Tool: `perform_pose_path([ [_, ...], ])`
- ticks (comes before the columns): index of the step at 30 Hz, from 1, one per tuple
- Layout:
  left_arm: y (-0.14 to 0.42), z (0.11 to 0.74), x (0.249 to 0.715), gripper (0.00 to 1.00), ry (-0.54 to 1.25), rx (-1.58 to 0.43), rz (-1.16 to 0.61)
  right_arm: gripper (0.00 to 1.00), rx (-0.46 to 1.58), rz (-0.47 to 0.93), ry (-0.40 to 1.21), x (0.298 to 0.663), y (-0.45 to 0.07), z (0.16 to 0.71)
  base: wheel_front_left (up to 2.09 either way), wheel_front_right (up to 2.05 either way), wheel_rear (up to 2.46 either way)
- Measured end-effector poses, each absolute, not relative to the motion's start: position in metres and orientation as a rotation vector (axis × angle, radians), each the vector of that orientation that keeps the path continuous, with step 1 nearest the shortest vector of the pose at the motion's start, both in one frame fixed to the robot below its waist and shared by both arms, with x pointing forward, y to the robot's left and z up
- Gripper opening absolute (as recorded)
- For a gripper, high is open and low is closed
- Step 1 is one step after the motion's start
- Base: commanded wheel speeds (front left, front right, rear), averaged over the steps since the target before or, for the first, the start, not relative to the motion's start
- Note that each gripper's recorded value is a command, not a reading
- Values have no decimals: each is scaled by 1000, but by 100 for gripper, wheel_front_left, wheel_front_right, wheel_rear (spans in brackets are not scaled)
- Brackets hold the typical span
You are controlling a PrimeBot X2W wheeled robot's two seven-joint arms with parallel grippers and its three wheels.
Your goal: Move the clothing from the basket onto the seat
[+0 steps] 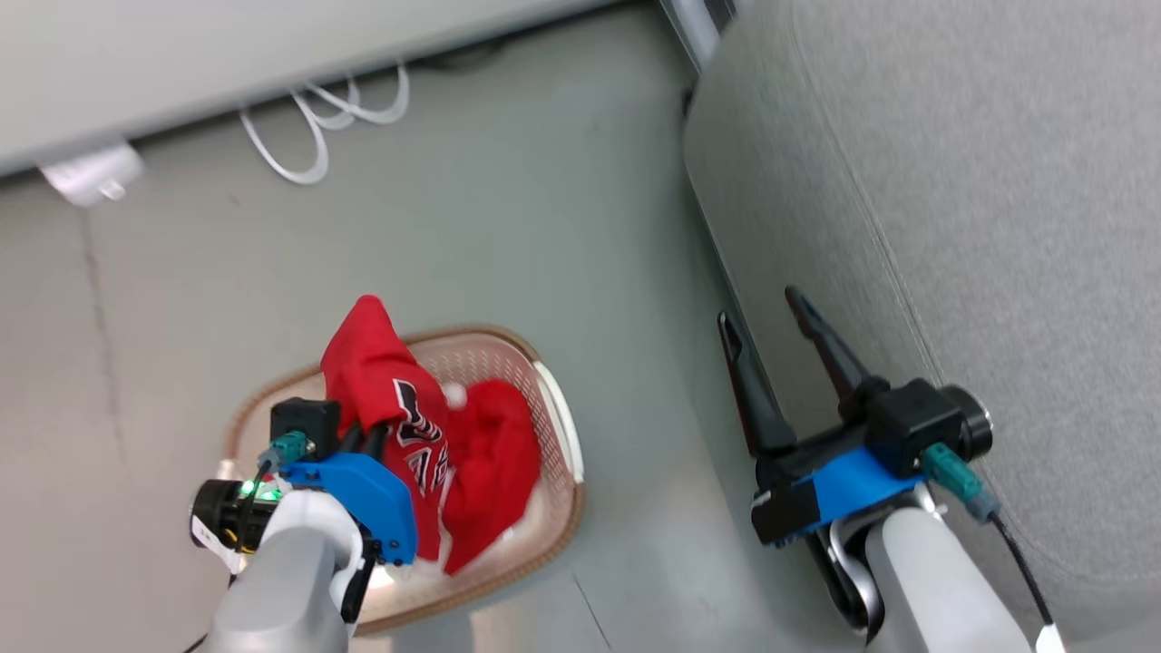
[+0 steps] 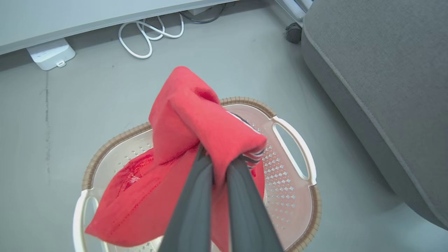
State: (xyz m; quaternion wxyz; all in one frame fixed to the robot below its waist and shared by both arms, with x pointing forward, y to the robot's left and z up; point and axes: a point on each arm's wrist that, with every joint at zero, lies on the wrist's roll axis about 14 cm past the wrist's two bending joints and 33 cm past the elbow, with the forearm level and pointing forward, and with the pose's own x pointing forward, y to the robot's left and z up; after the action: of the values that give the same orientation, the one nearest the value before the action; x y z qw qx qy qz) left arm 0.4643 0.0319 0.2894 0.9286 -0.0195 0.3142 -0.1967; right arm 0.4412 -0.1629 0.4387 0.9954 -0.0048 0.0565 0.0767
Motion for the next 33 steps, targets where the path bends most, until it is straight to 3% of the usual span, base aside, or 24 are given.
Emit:
perform_pose_path([
  [21,-36,540,429,0,77,-108,-675,100,2,314,-38,387,-99,517,0,0,0],
  [33,-72,596,421,0,-7,-113,-759,100,0,304,-53,380,-102,526,0,0,0],
])
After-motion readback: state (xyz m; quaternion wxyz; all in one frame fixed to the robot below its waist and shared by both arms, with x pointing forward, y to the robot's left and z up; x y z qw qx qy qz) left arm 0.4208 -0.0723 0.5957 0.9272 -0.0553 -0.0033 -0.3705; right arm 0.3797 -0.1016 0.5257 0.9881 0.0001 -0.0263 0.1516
